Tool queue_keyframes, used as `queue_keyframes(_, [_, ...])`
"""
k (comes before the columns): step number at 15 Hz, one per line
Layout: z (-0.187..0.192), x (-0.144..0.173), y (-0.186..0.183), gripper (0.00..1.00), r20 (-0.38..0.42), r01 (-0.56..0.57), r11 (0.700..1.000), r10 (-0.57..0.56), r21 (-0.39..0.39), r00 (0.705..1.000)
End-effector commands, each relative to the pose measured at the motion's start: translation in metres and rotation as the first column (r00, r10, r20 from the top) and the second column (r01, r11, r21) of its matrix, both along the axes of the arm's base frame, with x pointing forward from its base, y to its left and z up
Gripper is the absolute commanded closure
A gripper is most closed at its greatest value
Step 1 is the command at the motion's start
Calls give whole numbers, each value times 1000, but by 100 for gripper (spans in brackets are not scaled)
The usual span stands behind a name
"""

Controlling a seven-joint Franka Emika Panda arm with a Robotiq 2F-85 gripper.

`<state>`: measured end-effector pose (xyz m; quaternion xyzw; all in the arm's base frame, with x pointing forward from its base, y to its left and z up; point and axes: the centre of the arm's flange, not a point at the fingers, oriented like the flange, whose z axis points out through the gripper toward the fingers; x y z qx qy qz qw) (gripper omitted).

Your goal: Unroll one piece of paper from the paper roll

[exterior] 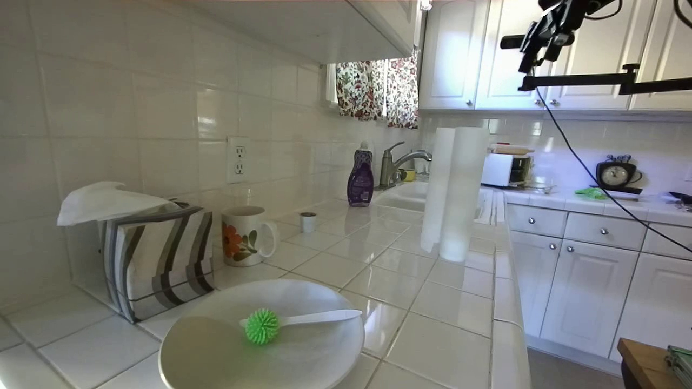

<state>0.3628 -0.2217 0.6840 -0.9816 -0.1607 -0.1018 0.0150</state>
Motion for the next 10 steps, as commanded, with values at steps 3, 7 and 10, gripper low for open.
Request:
queue_keyframes(3, [25, -17, 12, 0, 49, 157, 988, -156, -10, 986])
queue_keyframes(7, [21, -13, 7, 0, 38, 127, 992, -127, 10, 991])
queue_keyframes(10, [20, -12, 5, 0, 35, 126, 992, -126, 14, 991])
